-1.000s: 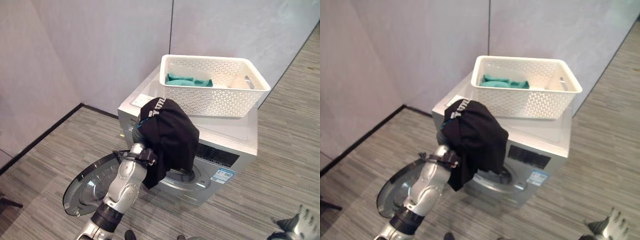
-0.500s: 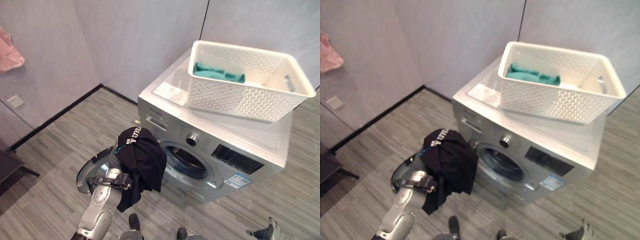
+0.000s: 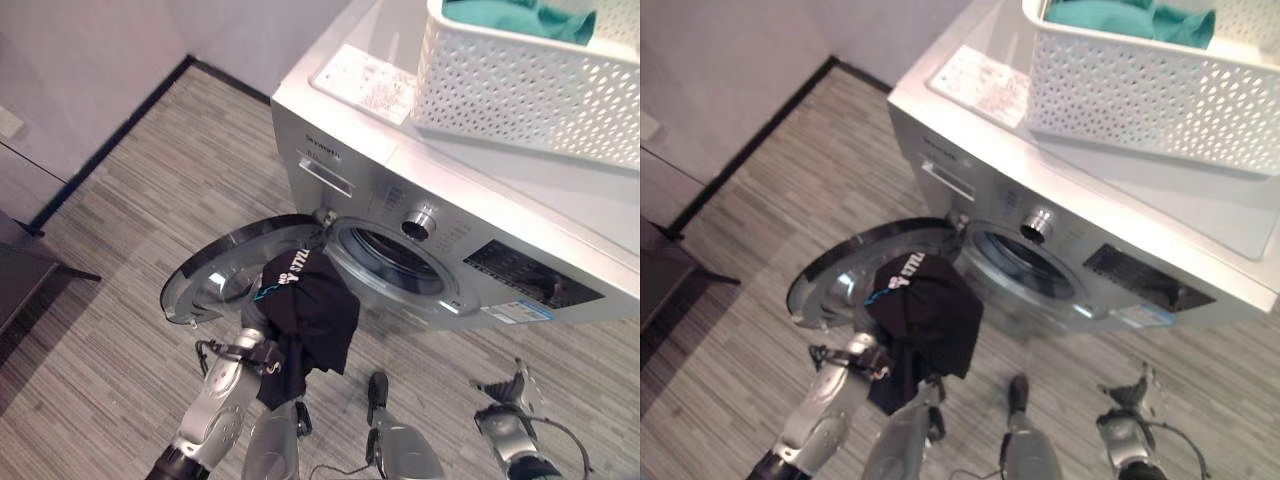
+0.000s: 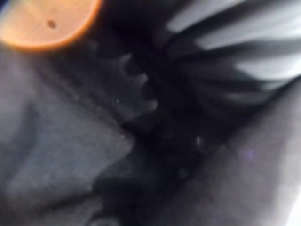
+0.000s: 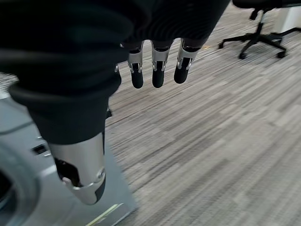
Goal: Grab the laundry basket,head to the washer,open it,put in the laundry and shut it.
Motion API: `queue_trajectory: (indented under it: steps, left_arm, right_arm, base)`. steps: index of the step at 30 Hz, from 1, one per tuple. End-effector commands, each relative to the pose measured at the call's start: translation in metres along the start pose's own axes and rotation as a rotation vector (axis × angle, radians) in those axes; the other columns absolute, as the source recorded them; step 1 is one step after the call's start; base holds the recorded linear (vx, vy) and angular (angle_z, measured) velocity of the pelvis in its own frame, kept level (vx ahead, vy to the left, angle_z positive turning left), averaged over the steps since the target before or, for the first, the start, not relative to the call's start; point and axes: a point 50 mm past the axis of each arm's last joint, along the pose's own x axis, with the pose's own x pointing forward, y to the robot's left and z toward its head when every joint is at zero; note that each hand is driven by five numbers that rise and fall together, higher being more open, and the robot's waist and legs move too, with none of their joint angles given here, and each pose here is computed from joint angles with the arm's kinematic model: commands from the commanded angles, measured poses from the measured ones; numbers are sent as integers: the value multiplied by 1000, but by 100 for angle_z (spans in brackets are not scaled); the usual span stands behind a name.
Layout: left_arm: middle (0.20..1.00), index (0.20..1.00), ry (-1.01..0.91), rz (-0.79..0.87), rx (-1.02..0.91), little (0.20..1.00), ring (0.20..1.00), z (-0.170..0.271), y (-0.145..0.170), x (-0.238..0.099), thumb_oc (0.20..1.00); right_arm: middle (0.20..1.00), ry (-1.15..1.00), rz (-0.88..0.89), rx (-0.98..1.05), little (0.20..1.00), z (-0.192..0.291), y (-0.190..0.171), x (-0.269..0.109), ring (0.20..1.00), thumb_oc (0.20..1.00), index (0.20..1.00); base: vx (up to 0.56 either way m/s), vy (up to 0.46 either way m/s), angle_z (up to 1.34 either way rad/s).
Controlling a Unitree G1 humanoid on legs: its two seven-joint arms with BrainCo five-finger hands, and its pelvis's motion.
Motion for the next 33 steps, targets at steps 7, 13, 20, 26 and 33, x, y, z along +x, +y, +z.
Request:
queue_trajectory:
  steps: [7, 13, 20, 26, 33]
  left_arm:
    - [200, 200, -78, -13, 14, 200, 200, 1, -16, 13, 200]
    - [200, 200, -66, -24, 43, 200, 200, -4, -24, 21, 200]
    - [200, 200, -67, -34, 122, 200, 200, -9, -41, 46, 200]
    - [200, 200, -86, -54, 154, 200, 200, -7, -67, 75, 200]
    - [200, 200, -103, -72, 198, 200, 200, -1, -84, 93, 200]
  right_arm:
    - [1000, -15, -143, 178, 1000, 25, -12, 9, 1000, 1000, 1000]
    - [1000, -76, -152, 265, 1000, 55, -8, 9, 1000, 1000, 1000]
    - [1000, -170, -172, 399, 1000, 99, -7, 6, 1000, 1000, 1000]
    - [1000, -216, -171, 431, 1000, 113, -1, -4, 1000, 1000, 1000]
    - [1000, 7, -44, 463, 1000, 65, 33, -21, 1000, 1000, 1000]
  base:
    - [-35, -10, 4]
    - [-18, -7, 9]
    - [-9, 11, -2]
    - [12, 39, -2]
    - [32, 9, -5]
